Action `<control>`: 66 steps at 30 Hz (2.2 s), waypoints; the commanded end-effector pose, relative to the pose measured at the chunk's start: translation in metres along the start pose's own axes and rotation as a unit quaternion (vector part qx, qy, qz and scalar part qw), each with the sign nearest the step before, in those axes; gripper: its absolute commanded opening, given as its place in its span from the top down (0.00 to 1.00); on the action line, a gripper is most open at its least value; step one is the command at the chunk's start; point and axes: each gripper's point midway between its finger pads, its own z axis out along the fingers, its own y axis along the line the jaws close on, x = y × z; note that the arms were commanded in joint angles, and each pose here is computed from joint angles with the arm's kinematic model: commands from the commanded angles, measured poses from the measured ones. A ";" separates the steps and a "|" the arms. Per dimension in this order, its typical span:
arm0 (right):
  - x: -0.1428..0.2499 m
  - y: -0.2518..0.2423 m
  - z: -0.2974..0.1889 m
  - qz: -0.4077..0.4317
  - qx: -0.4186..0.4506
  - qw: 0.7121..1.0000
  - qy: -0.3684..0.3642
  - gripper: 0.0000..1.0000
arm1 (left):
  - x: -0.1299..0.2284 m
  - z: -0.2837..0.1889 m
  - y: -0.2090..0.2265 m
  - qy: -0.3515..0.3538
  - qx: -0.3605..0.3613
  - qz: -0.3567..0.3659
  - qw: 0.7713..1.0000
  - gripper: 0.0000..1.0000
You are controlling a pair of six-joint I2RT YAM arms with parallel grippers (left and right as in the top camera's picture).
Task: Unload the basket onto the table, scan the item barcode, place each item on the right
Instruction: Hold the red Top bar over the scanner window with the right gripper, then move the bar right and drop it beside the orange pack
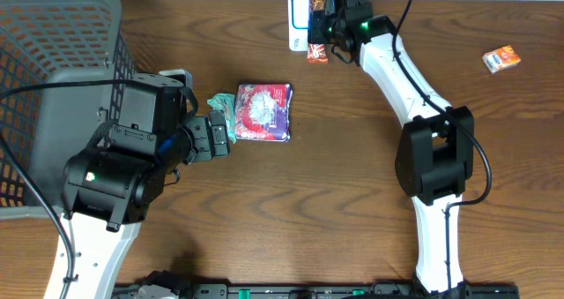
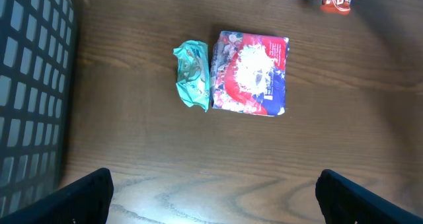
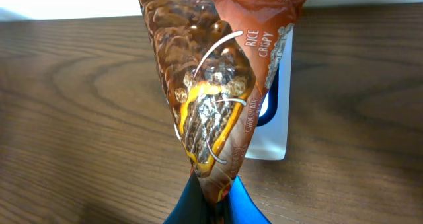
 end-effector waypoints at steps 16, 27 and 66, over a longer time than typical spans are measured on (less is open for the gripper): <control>-0.067 -0.077 -0.103 -0.008 0.217 0.972 -0.095 0.99 | -0.003 -0.002 0.002 -0.006 -0.005 0.001 1.000 0.02; -0.015 -0.256 -0.123 -0.108 0.359 0.924 0.082 0.99 | -0.003 -0.002 0.002 -0.006 -0.006 0.001 1.000 0.02; 0.094 0.061 -0.099 -0.054 -0.104 0.966 0.232 0.02 | -0.003 -0.002 0.002 -0.006 -0.006 0.001 1.000 0.02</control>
